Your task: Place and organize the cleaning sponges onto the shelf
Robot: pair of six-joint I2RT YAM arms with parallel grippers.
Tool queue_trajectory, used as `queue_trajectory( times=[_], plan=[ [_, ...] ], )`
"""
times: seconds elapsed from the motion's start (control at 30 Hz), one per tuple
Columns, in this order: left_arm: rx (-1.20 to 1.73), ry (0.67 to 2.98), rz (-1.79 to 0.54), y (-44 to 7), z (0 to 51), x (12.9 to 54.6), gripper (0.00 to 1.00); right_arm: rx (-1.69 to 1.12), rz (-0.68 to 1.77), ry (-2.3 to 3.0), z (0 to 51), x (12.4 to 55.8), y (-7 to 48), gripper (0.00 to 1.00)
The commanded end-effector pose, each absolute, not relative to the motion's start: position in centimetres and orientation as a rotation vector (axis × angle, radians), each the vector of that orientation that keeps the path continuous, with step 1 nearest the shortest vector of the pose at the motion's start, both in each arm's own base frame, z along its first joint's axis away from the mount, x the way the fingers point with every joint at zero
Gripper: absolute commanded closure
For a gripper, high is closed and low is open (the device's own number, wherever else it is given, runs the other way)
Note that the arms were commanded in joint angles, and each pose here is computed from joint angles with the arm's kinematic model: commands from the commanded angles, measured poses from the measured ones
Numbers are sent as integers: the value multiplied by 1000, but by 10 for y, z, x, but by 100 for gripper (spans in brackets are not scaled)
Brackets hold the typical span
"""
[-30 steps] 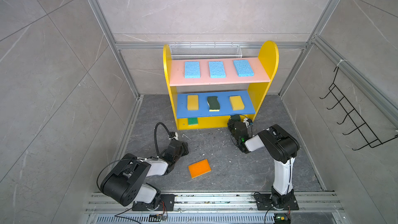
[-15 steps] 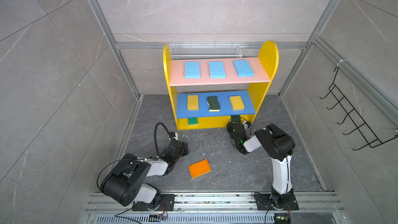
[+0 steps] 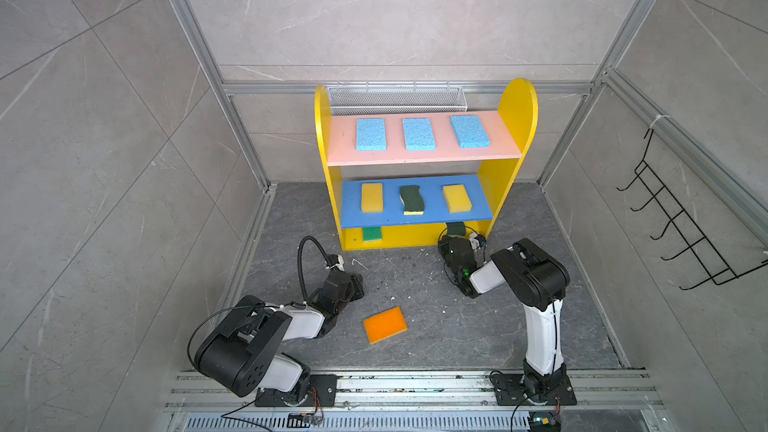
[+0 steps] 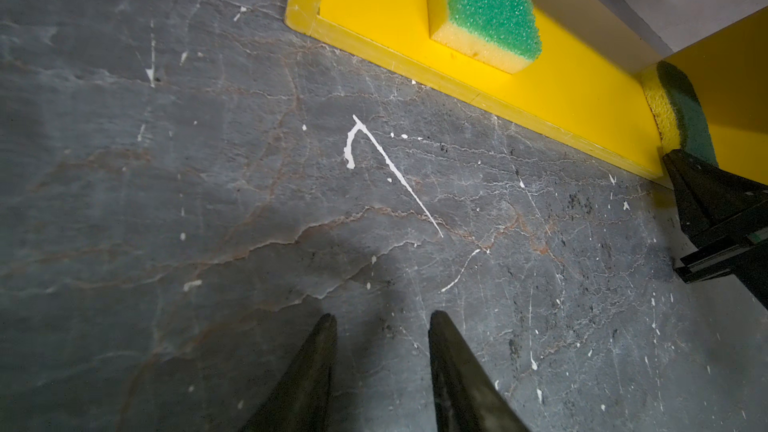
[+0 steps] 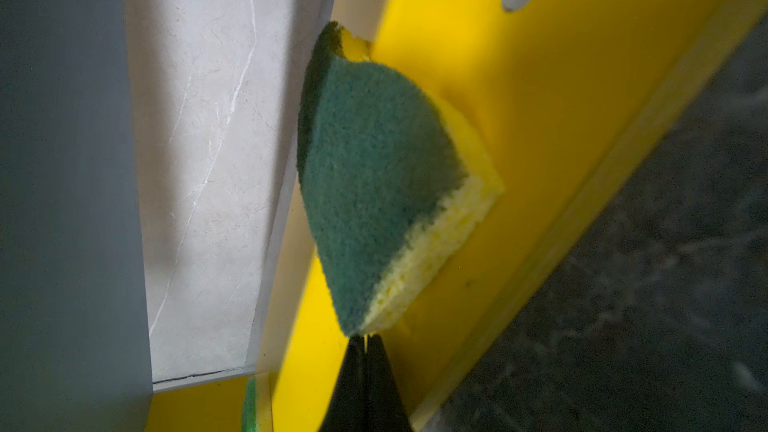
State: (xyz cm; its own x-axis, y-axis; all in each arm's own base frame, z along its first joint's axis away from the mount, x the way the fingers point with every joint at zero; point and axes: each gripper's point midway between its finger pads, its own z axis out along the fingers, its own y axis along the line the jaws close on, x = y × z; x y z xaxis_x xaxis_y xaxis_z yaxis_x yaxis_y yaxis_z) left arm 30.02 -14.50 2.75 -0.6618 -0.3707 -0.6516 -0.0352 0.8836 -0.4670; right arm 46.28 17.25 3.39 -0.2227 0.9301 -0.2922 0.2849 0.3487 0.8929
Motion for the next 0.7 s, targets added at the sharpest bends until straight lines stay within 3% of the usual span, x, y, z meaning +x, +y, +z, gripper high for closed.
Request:
queue_trajectory(
  times=[0.0, 0.4, 0.67],
  plan=[
    [-317, 2293, -517, -139, 14, 293, 59, 1089, 891, 1720, 33, 460, 172, 99],
    [-320, 2295, -512, -137, 16, 290, 58, 1010, 884, 1750, 64, 436, 171, 100],
    [-302, 2322, -465, -132, 21, 282, 58, 959, 769, 1857, 84, 392, 161, 100]
  ],
)
